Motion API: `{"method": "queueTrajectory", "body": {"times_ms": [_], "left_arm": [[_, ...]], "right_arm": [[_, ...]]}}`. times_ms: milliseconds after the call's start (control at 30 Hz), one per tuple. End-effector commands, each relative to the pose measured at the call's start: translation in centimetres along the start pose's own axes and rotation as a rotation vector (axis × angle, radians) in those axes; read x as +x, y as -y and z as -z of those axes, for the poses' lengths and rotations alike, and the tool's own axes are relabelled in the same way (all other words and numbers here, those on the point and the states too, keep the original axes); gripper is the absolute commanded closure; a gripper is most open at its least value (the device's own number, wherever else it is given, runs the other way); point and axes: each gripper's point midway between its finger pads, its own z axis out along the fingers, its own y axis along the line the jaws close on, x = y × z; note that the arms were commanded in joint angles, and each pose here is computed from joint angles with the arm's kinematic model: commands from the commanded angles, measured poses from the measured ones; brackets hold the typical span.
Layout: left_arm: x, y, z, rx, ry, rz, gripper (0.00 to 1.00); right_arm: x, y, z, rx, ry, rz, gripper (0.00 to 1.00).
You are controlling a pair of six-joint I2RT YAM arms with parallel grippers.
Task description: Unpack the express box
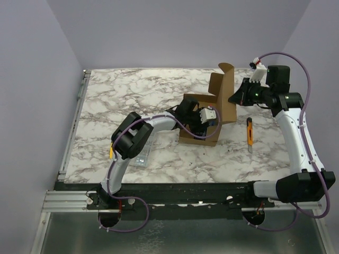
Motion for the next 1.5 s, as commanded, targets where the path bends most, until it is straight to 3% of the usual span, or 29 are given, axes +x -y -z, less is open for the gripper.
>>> {"method": "queueTrajectory", "body": {"times_ms": [0,500,700,867,1033,1167,1300,1467], "left_arm": [[-0.1,-1.2,1.5,-0.079,-0.051,-0.022,0.53],[-8.4,-5.1,8.0,-0.285,0.082,-0.115,0.77],[-10.6,-9.7,12.6,-0.505,0.121,-0.055,0.79],[-10.3,-15.4,19.4,-0.827,0.211,0.138,0.79],[-6.8,-20.0,27.4,-1.203,0.270,0.434,0.73],[-1.3,-22.5,31.3,-1.361,0.317,0.669,0.68],[4.8,-24.8,31.4,-1.397,0.283,0.820,0.68],[11.1,-26.4,30.7,-1.454,0.197,0.905,0.68]], "right_arm": [[0.6,0.7,0.7,0.046,-0.009,0.023,1.00],[-0.2,1.5,1.8,0.131,0.050,0.027,1.00],[-0.5,1.8,1.9,0.156,0.066,0.015,1.00],[-0.9,2.1,1.9,0.171,0.086,-0.006,1.00],[-1.5,2.3,1.2,0.172,0.093,-0.018,1.00],[-2.6,1.9,0.6,0.137,0.097,-0.020,1.00],[-3.7,1.2,-0.2,0.075,0.094,-0.012,1.00],[-4.1,0.5,-1.6,-0.005,0.049,0.013,1.00]]}}
